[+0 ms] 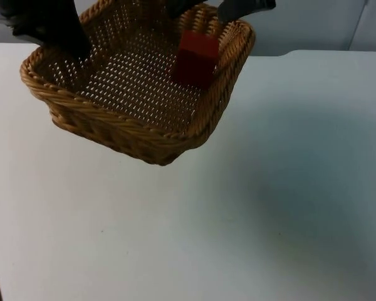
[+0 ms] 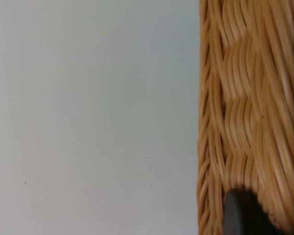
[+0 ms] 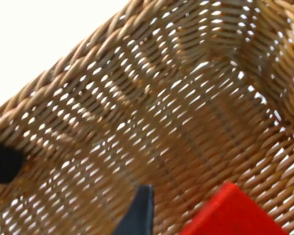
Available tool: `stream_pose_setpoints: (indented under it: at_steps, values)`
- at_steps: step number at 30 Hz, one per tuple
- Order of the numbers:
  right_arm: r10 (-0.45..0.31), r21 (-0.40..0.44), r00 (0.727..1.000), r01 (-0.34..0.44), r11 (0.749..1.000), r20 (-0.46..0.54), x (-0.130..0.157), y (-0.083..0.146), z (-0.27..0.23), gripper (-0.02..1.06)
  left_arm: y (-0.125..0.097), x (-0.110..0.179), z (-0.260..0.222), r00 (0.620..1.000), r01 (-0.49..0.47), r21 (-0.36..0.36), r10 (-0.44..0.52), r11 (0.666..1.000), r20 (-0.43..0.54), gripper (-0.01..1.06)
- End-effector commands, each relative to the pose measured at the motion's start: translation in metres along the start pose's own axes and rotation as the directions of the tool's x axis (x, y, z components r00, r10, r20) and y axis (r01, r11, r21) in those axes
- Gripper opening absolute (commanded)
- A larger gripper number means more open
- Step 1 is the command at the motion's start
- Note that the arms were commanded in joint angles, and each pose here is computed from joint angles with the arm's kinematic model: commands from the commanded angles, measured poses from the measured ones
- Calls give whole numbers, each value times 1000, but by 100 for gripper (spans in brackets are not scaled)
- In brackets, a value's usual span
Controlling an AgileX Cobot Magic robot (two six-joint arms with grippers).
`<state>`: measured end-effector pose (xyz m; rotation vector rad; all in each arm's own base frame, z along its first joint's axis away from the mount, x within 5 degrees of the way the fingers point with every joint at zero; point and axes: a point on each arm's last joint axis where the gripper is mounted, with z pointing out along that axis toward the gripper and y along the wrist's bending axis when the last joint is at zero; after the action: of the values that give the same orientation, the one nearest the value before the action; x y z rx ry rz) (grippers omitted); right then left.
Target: Pick up the basket with the left hand and place the cube into the basket with the right hand.
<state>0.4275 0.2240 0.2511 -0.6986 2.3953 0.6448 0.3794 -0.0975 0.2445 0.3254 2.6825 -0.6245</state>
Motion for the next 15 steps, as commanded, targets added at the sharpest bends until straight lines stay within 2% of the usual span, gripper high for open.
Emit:
stream_pose_setpoints:
  at_steps: [1,2,5,7,8,9,11,12,14,15]
  values:
    - [-4,8,999,3,1000,54,-13,2,-8,82,-6,-4,-5,999,19,27,-20,999,35,0]
    - [-4,8,999,3,1000,54,-13,2,-8,82,-6,-4,-5,999,19,27,-20,999,35,0]
    - [3,11,992,-5,1000,123,-40,-4,-40,82,-6,-4,-5,999,19,27,-20,999,36,0]
    - [14,42,983,-22,999,186,-60,-13,-72,82,-6,-4,-5,999,19,25,-20,1000,41,0]
    - [14,42,983,-22,999,186,-60,-13,-72,82,-6,-4,-5,999,19,25,-20,1000,41,0]
    - [26,79,978,-43,996,205,-66,-22,-87,81,-5,-5,-5,999,19,23,-20,1000,47,0]
    - [59,216,964,-117,969,258,-77,-48,-129,67,-5,-7,-5,997,19,14,-20,1000,69,0]
    - [59,216,964,-117,969,258,-77,-48,-129,67,-5,-7,-5,997,19,14,-20,1000,69,0]
    - [93,357,958,-191,914,273,-75,-76,-159,43,-4,-8,-5,996,20,8,-20,1000,88,0]
    - [130,398,950,-239,885,283,-73,-87,-173,25,-4,-9,-5,995,20,5,-20,1000,94,0]
